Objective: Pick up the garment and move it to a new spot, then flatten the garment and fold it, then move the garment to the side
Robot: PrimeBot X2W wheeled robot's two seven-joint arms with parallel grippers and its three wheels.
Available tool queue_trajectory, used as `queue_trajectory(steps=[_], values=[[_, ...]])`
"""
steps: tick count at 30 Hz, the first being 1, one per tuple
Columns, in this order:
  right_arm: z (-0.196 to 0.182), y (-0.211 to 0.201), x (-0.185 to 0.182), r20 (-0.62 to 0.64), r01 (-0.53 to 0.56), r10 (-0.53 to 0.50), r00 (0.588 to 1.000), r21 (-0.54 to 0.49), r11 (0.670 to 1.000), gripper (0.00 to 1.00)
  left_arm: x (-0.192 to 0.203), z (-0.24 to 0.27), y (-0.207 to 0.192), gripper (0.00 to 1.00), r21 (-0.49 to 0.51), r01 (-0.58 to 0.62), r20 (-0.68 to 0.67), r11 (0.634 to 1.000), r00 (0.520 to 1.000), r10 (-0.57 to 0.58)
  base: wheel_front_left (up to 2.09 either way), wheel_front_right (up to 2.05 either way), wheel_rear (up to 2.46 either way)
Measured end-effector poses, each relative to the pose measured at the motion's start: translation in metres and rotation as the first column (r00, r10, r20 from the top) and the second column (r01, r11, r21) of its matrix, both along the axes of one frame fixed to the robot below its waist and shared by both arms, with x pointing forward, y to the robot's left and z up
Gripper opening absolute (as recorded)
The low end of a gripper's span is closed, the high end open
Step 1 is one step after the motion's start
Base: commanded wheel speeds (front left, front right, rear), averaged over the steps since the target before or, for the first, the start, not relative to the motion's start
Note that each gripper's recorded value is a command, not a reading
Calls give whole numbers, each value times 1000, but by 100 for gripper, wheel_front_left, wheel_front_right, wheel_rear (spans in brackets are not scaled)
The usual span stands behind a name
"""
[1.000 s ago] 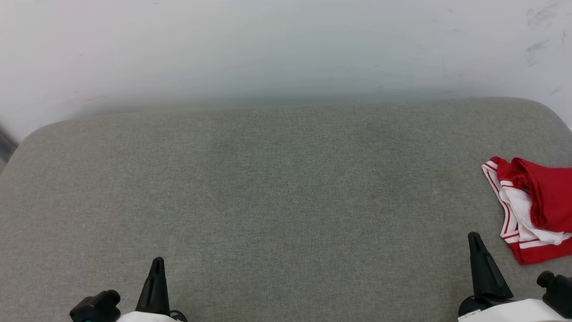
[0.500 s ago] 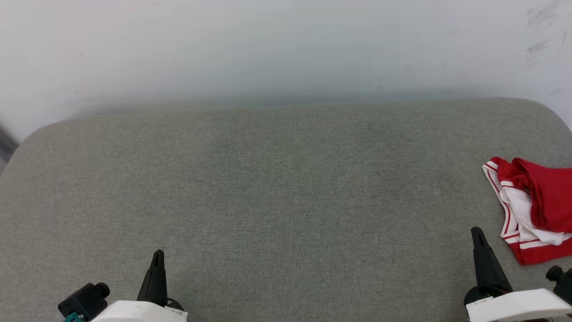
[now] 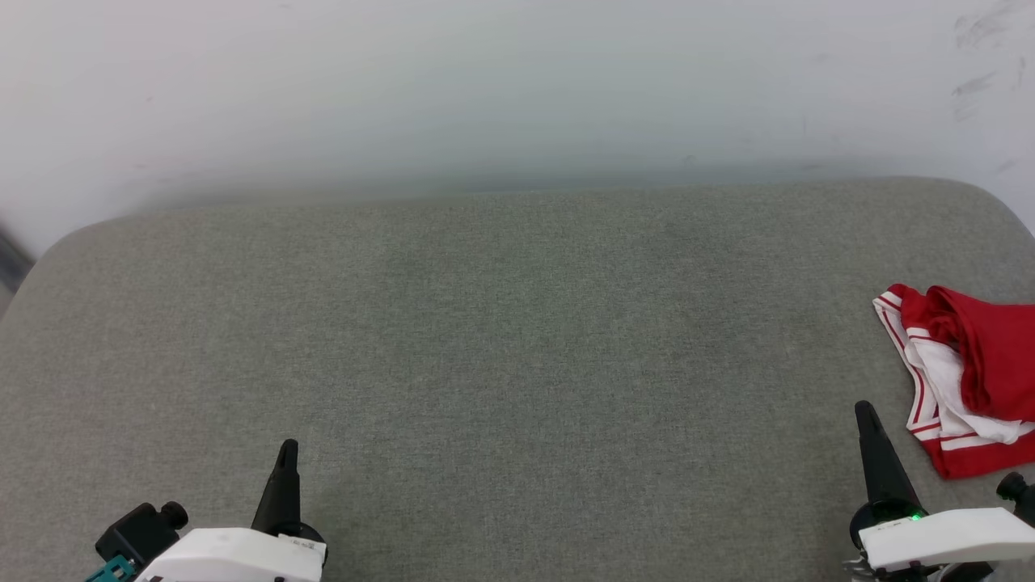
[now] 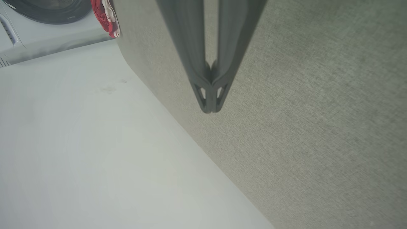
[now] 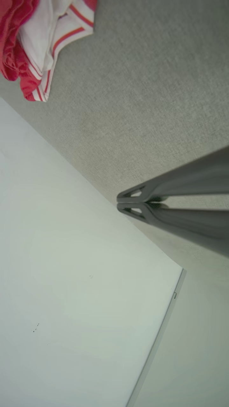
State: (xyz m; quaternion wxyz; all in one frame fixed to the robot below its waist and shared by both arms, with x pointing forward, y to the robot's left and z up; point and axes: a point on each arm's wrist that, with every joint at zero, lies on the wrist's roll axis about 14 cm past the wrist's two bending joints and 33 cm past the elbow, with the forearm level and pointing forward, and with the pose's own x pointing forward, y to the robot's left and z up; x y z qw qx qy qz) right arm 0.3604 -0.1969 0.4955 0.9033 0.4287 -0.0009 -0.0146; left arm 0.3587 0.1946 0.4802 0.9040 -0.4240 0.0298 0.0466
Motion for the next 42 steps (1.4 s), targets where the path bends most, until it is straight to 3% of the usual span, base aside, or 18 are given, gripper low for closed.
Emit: queue_trajectory(steps=[18, 42], values=[[-1, -2, 7, -14, 5, -2, 1000, 199, 980, 0, 9, 3, 1, 0, -205, 4, 12, 979, 1000, -1, 0, 0, 0], [2, -4, 17, -9, 0, 4, 1000, 412, 911, 0, 18, 10, 2, 0, -422, 16, 40, 906, 999, 1, 0, 0, 0]])
